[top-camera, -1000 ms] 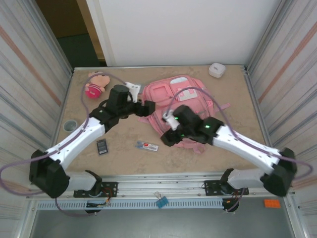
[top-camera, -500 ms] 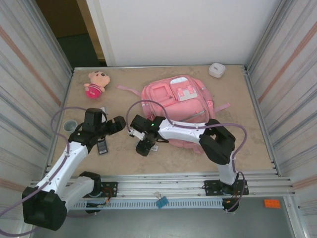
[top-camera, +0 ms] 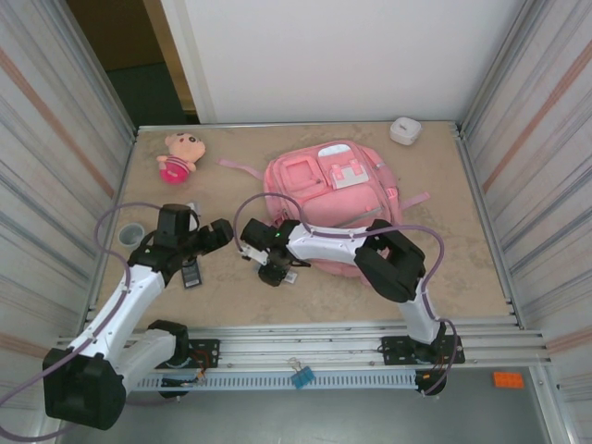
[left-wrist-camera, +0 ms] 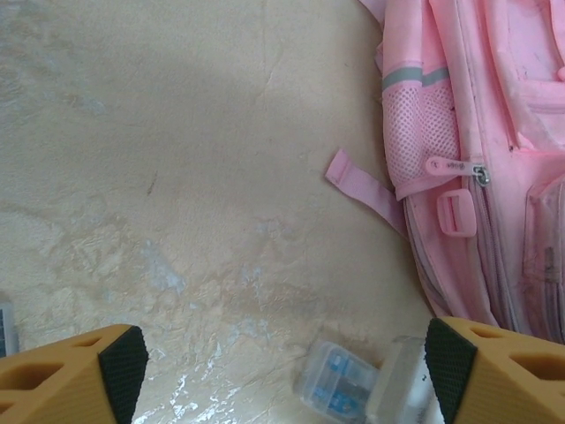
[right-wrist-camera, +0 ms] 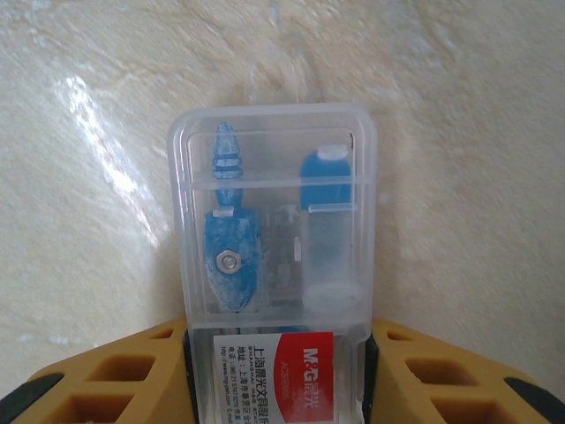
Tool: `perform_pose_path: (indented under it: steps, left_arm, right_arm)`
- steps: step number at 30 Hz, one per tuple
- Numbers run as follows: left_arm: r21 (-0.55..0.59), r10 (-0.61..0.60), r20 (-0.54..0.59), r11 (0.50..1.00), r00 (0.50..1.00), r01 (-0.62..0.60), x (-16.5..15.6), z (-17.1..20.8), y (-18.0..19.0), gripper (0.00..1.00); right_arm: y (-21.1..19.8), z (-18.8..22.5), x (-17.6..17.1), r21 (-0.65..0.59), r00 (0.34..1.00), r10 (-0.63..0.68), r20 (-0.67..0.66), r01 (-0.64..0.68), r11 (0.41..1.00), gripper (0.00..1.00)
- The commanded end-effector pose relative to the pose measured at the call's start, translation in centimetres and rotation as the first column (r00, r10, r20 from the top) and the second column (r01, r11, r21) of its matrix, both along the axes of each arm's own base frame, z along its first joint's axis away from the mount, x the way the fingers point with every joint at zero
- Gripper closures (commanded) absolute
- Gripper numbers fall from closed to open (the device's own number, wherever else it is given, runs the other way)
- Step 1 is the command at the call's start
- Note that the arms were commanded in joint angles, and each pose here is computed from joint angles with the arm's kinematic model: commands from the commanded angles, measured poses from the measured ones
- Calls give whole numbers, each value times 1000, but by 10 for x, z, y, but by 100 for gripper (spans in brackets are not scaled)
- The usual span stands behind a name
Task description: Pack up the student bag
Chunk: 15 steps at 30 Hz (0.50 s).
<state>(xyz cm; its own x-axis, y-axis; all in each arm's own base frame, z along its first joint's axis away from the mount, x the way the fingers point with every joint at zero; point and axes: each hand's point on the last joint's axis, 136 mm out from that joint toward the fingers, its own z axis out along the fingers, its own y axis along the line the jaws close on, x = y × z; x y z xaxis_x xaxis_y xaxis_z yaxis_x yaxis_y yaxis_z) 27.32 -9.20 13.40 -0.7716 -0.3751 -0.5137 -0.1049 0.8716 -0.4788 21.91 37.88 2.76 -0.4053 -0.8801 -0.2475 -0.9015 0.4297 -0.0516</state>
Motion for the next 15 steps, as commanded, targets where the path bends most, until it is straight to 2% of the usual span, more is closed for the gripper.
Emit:
perform_pose_path:
  steps: [1, 3, 5, 7, 11, 13, 15]
  left_arm:
    - [7, -72, 61, 997, 996, 71, 11, 19, -12, 17]
    - [52, -124, 102, 991, 987, 119, 17, 27, -21, 18]
    - [134, -210, 159, 973, 965, 189, 24, 38, -37, 18]
    - [220, -326, 225, 935, 918, 278, 31, 51, -61, 18]
    - [367, -553, 286, 817, 783, 444, 43, 72, -118, 17]
    - [443, -662, 268, 730, 700, 521, 45, 71, -149, 16]
    - [518, -765, 225, 618, 603, 591, 44, 63, -182, 15]
  right_arm:
    - [-14, 53, 17, 110, 992, -118, 42, 112, 988, 63]
    - [-25, 83, 25, 207, 979, -202, 30, 192, 959, 64]
    - [-43, 112, 38, 306, 952, -307, 7, 290, 907, 65]
    - [-74, 136, 54, 392, 892, -447, -65, 435, 811, 65]
    - [-151, 154, 77, 467, 696, -655, -294, 702, 537, 65]
    - [-187, 157, 83, 490, 604, -717, -349, 769, 409, 65]
    - [-227, 156, 84, 484, 498, -769, -401, 828, 283, 65]
